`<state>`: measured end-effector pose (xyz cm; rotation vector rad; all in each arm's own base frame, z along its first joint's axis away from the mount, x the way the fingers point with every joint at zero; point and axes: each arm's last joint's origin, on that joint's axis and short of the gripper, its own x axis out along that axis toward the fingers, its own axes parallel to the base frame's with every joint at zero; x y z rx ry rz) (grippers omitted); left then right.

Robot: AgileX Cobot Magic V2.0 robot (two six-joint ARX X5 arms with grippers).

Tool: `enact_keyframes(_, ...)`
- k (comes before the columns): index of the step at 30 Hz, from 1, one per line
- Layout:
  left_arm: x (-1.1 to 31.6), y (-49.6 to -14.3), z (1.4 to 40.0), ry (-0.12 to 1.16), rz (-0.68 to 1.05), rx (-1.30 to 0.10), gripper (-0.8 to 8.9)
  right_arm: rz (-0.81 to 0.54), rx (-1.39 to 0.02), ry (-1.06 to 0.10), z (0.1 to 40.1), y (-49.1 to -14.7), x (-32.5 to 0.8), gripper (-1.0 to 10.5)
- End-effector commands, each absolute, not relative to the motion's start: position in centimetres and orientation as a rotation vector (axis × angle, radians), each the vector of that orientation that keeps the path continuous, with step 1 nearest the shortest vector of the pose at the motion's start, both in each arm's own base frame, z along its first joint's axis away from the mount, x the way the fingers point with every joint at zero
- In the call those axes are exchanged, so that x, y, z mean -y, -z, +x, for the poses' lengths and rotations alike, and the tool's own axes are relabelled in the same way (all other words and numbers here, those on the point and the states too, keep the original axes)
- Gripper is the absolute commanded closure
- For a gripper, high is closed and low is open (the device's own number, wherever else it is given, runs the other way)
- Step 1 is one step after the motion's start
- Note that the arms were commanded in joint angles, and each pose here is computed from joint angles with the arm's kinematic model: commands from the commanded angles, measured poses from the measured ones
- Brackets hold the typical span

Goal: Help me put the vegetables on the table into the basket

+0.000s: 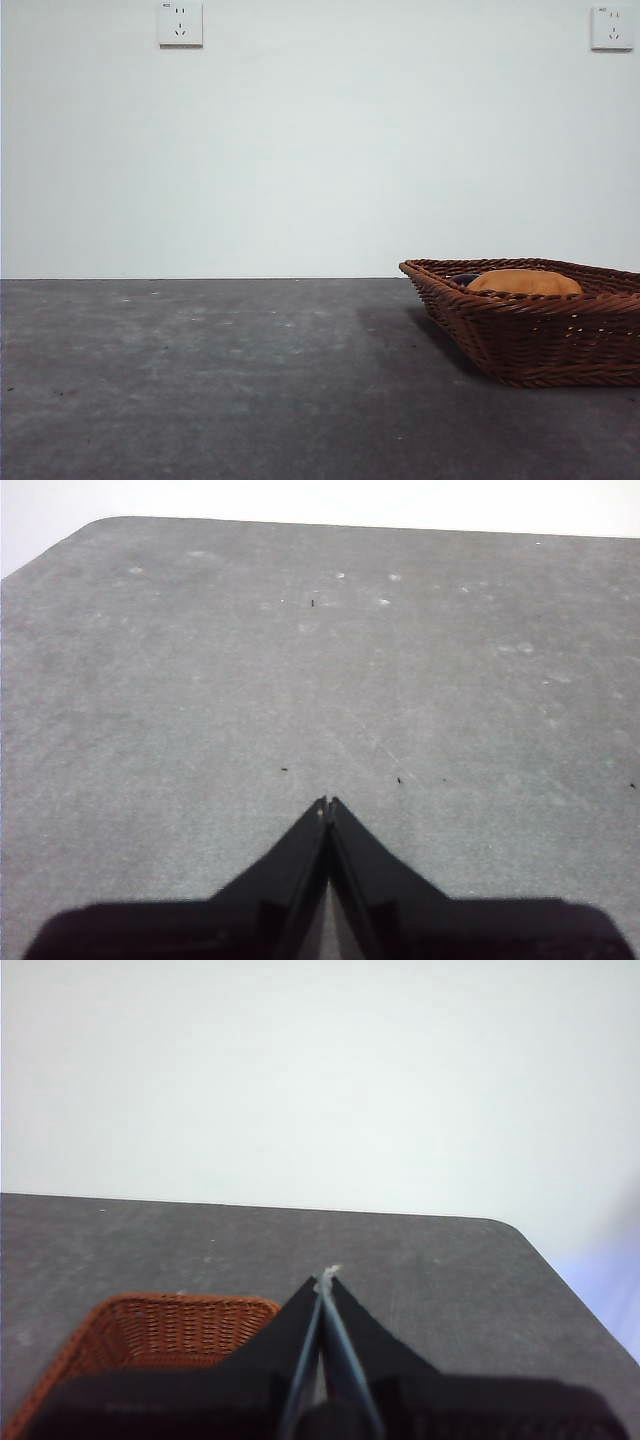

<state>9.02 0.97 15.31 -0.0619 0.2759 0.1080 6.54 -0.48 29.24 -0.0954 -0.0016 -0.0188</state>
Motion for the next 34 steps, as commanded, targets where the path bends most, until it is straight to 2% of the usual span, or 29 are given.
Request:
enact_keyframes(1,-1.0,-15.1,9.0,-0.111,-0.068,-0.28,8.15,-0.049,-0.025,0.034,7.6,-25.2,0.7,9.5)
enact_keyframes(7,-1.0,-15.1,9.0,-0.112,-0.068,-0.28,8.15,-0.006,-0.1,0.05,9.0,-18.8,0.9,9.5)
enact_keyframes(13,-1.0,-15.1,9.0,-0.112,-0.068,-0.28,8.15,0.067,-0.173,0.054,9.5,-15.0,0.9,9.5)
enact_keyframes(34,-1.0,-15.1,9.0,-0.112,-0.068,-0.281,8.15,0.072,-0.171,0.054,9.6,-15.0,0.9,9.5)
